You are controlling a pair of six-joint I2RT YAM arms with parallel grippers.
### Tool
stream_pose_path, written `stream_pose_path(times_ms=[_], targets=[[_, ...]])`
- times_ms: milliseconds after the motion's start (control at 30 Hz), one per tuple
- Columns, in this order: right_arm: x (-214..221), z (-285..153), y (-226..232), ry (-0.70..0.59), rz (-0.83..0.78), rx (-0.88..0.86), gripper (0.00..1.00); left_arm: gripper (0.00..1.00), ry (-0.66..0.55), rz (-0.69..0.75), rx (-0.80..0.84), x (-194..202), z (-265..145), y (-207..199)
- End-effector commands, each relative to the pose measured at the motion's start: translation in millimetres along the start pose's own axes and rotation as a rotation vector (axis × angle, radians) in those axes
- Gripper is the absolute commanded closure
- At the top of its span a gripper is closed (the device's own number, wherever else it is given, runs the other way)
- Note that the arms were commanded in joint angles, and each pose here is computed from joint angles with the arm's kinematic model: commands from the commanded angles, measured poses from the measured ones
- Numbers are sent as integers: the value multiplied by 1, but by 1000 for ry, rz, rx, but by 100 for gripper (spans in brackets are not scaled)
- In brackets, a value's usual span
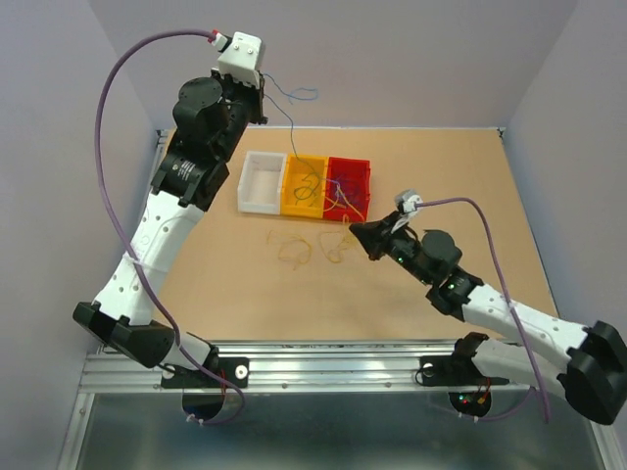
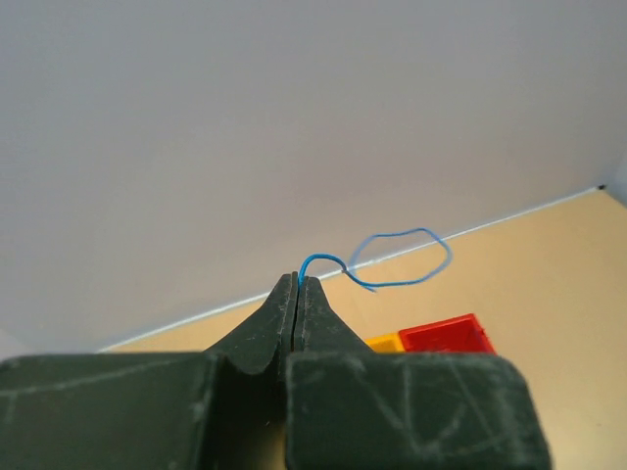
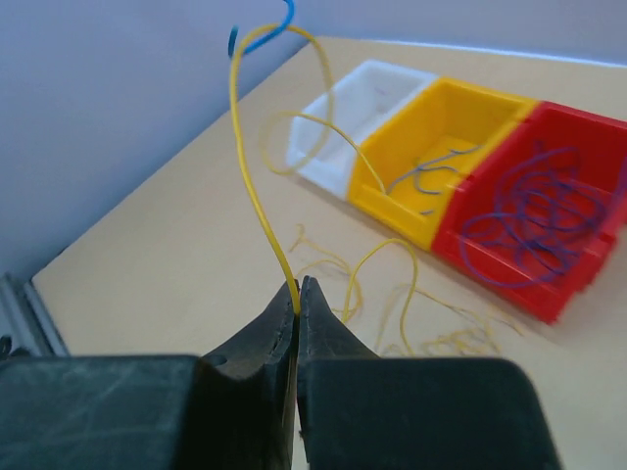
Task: Untangle the cables
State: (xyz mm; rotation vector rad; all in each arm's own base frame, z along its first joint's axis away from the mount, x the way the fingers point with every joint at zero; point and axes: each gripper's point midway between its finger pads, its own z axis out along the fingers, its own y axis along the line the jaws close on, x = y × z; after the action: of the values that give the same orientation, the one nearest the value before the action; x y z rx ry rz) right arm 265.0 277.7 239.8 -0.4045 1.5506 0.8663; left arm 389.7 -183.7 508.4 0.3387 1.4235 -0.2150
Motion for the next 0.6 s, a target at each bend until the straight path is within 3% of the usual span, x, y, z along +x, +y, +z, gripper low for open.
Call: stream_pose_path(times_ms=[0, 200, 367, 567], targets=[[4, -47, -53, 12, 74, 335, 99, 100, -87, 3, -69, -12, 3, 22], [-22, -109, -82, -146, 138, 539, 99, 100, -19, 14, -88, 44, 17, 19], [-39, -141, -89, -243, 170, 592, 99, 100, 53, 26, -59, 88, 26, 9], [-42, -174, -117, -349, 226, 785, 99, 100, 47, 0, -225, 97, 9, 55]])
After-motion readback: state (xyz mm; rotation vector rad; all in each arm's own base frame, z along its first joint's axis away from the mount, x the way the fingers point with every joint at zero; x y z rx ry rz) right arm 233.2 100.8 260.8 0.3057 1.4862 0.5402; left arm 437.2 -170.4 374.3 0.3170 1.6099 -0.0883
